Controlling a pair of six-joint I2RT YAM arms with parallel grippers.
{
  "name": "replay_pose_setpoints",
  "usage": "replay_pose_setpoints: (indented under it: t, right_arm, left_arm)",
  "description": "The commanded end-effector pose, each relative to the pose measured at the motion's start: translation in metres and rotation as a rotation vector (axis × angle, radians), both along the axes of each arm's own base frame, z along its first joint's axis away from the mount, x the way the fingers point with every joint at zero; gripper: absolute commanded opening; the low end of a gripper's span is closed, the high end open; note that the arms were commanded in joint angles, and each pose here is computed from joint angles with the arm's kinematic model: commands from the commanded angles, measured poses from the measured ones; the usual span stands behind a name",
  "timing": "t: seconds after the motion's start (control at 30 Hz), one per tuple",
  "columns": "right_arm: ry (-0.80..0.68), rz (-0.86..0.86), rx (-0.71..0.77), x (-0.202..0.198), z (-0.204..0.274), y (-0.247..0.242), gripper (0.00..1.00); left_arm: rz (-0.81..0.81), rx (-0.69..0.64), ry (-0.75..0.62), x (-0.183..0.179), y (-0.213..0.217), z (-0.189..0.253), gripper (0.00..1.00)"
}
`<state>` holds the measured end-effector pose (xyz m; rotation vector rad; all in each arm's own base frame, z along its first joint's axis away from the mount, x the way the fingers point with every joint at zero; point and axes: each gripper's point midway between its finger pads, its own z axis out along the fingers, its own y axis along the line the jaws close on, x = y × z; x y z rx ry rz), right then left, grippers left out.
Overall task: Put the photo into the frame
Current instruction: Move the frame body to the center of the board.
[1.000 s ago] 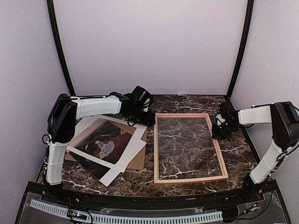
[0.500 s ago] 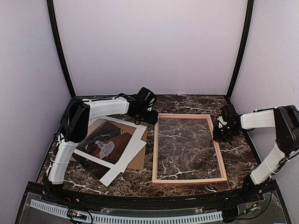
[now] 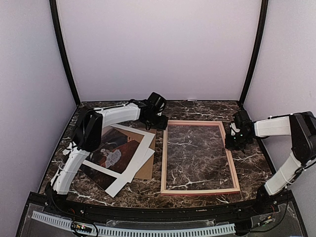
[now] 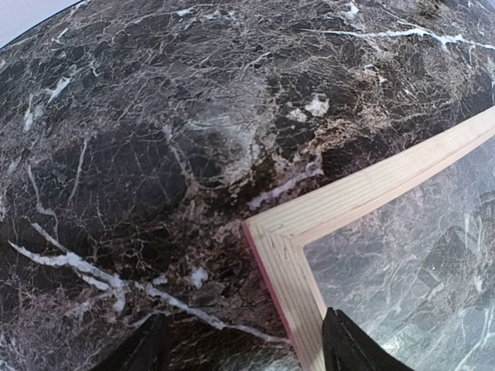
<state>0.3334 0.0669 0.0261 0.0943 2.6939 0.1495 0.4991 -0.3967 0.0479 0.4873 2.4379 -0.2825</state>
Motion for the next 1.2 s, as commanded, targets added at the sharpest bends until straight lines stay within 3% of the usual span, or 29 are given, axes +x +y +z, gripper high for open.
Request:
replay_pose_setpoints:
  t: [0.0,0.83,1.17]
  right_arm:
    - [0.085,-0.015,0.002,-0.020,-0.018,-0.003,0.16]
    - [0.078,0.002,0.026,-0.017,-0.015,0.003,0.17]
    - [0.074,0.001,0.028,-0.017,-0.013,0.003,0.17]
  left_arm:
    - [0.005,0.029,-0.011,0.004,0.002,0.004,0.70]
    - [0.072,0.053,0.091,-0.009,0.006,-0.030,0.69]
    - [0.085,0.067,0.046,-0.005,0.013,-0.002,0.69]
